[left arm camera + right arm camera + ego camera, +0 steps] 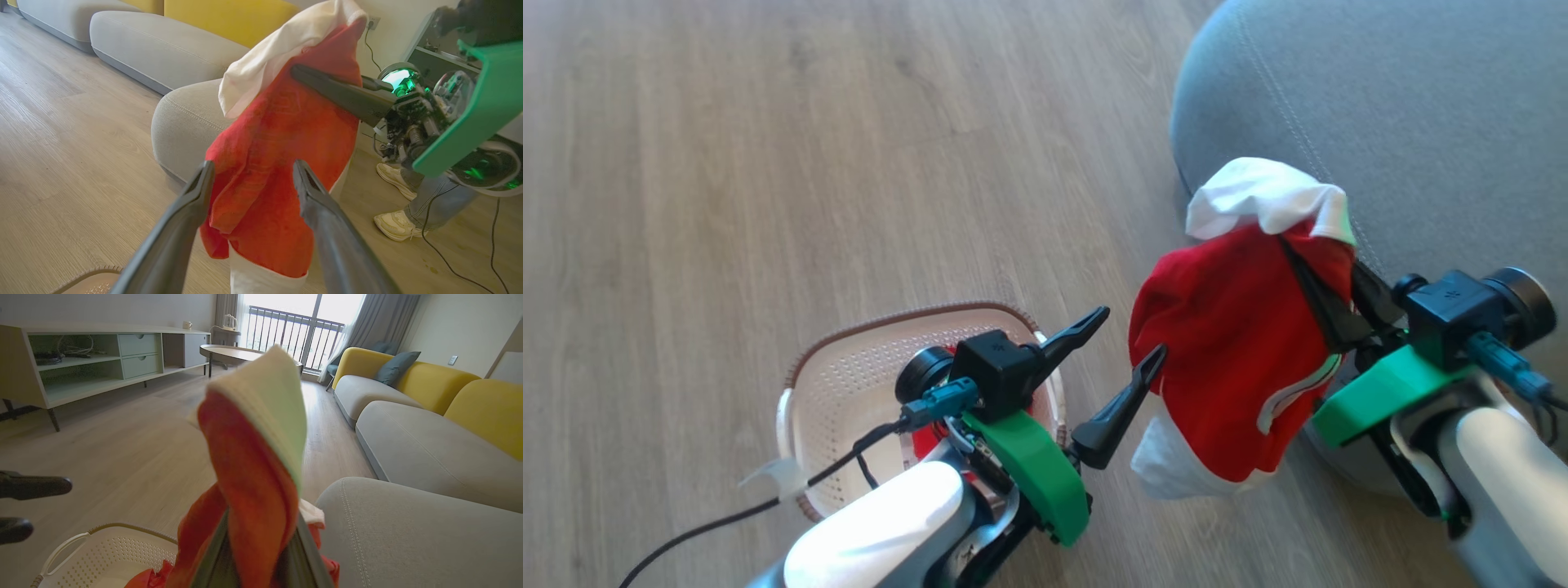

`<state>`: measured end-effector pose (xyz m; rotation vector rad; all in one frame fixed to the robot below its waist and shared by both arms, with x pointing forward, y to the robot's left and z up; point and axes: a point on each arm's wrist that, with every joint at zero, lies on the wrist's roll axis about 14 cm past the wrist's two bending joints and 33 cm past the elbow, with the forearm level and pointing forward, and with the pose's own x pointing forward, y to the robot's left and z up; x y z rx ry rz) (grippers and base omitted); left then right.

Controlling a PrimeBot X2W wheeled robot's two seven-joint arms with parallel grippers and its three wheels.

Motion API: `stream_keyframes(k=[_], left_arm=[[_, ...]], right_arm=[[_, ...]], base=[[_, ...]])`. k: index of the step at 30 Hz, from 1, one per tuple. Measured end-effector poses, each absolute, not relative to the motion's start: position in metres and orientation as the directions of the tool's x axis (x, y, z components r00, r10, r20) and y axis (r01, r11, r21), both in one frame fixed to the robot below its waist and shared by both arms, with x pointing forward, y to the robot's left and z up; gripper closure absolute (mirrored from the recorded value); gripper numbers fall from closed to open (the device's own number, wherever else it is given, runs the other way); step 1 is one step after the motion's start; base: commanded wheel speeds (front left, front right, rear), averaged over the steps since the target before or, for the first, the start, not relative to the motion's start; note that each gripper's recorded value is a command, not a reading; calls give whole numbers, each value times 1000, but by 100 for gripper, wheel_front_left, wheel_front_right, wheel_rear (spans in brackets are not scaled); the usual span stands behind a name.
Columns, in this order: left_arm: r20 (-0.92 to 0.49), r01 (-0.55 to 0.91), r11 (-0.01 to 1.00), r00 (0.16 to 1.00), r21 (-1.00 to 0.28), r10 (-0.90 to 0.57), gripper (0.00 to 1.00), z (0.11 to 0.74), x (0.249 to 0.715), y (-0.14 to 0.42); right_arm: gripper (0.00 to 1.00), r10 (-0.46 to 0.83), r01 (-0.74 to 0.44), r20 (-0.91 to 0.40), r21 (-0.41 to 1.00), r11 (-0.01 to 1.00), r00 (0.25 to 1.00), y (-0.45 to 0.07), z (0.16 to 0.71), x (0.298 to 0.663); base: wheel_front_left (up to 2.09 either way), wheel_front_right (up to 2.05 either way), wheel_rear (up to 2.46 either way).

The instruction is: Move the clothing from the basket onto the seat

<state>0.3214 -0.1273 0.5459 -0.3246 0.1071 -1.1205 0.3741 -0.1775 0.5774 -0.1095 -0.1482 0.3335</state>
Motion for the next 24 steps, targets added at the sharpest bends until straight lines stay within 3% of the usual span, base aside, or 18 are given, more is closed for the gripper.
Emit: stream_keyframes(k=[14,24], left_arm=[[72,870,357,403,-341,-912,0,536,336,-135],[48,819,394,452,-417,-891,0,506,376,-121]], right_arm=[[100,218,-211,81,-86,974,973,-209,557,389],[100,34,-23,184,-60,998,982,-278,586,480]], base=[[0,0,0],[0,0,0]])
